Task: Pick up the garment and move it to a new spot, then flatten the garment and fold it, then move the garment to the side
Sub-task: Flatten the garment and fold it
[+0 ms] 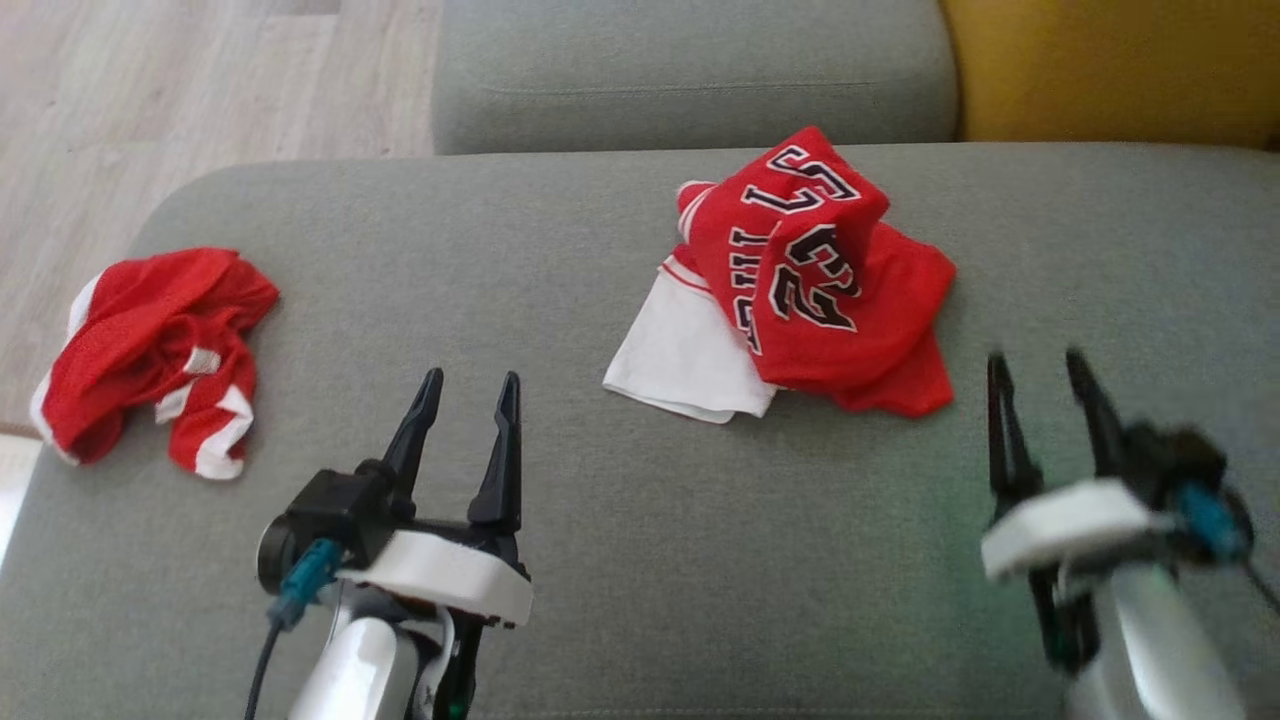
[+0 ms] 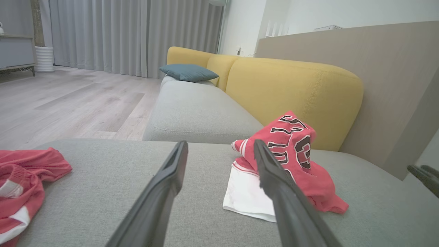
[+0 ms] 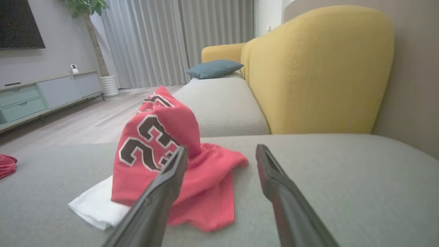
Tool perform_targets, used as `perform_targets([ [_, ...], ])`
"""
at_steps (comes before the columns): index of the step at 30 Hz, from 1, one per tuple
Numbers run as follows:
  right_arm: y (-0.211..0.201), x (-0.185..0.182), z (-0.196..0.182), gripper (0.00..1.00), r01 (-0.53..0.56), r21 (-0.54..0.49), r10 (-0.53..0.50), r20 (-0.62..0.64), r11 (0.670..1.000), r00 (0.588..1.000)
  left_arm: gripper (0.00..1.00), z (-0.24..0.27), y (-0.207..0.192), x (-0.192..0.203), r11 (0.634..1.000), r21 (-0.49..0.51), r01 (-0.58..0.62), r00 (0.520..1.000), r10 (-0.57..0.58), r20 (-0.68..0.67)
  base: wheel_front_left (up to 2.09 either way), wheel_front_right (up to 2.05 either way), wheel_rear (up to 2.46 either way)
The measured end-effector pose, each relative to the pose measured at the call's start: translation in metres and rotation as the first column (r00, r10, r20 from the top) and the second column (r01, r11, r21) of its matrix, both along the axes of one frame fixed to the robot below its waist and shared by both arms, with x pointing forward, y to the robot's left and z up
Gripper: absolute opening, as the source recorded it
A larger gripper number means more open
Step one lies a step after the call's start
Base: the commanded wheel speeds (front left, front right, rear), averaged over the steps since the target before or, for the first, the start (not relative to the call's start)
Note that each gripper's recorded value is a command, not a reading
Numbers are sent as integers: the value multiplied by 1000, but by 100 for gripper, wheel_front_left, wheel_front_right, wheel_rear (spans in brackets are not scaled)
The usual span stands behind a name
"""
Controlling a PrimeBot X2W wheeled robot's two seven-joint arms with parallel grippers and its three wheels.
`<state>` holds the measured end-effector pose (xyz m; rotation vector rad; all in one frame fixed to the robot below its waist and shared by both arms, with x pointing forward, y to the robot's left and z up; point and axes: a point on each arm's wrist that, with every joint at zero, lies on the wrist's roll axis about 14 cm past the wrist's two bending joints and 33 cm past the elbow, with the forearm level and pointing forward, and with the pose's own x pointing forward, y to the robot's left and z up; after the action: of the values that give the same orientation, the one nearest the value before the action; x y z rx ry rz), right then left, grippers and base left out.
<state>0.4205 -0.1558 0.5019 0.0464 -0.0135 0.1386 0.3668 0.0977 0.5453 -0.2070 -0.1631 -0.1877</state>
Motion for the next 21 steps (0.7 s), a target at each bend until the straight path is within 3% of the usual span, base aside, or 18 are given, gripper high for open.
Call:
perform_targets([
  [7, -9, -52, -50, 100, 57, 102, -43, -139, 993, 989, 100, -18, -10, -3, 1000, 1, 31, 998, -31, -53, 0, 0, 0],
  [14, -13, -32, -61, 100, 97, 173, -59, -216, 980, 975, 100, -32, -7, 2, 999, 5, 34, 995, -33, -91, 0, 0, 0],
  [21, 0, -1, -96, 100, 150, 283, -36, -371, 947, 928, 100, -40, 9, 9, 1000, 18, -9, 993, 11, -114, 0, 0, 0],
])
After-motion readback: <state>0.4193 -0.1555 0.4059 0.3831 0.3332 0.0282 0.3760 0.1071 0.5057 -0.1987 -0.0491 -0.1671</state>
